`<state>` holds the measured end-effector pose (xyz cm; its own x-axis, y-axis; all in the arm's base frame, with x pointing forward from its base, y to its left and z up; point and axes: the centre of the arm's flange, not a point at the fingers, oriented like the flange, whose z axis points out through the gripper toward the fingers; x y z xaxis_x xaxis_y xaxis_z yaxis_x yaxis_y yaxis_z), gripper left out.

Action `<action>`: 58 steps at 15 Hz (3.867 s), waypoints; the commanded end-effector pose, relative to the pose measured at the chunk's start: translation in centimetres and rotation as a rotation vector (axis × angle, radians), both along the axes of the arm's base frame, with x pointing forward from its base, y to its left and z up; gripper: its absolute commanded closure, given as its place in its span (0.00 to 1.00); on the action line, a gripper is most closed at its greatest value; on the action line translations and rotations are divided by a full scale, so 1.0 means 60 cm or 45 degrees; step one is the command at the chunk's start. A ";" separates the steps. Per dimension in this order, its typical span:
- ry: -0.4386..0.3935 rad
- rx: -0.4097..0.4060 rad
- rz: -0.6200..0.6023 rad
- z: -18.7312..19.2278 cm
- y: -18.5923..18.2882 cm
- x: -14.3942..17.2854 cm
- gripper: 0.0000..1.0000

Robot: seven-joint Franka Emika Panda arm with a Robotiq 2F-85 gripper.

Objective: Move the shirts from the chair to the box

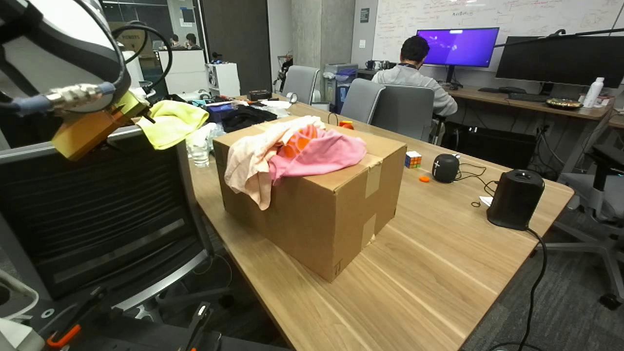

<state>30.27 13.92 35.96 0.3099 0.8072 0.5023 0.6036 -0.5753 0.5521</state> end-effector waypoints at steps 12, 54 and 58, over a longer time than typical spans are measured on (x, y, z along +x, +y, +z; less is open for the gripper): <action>-0.322 -0.005 -0.034 -0.128 -0.043 -0.006 0.00; -0.560 0.549 -0.754 0.264 -0.205 0.183 0.96; -0.576 0.537 -0.883 0.285 -0.236 0.234 0.96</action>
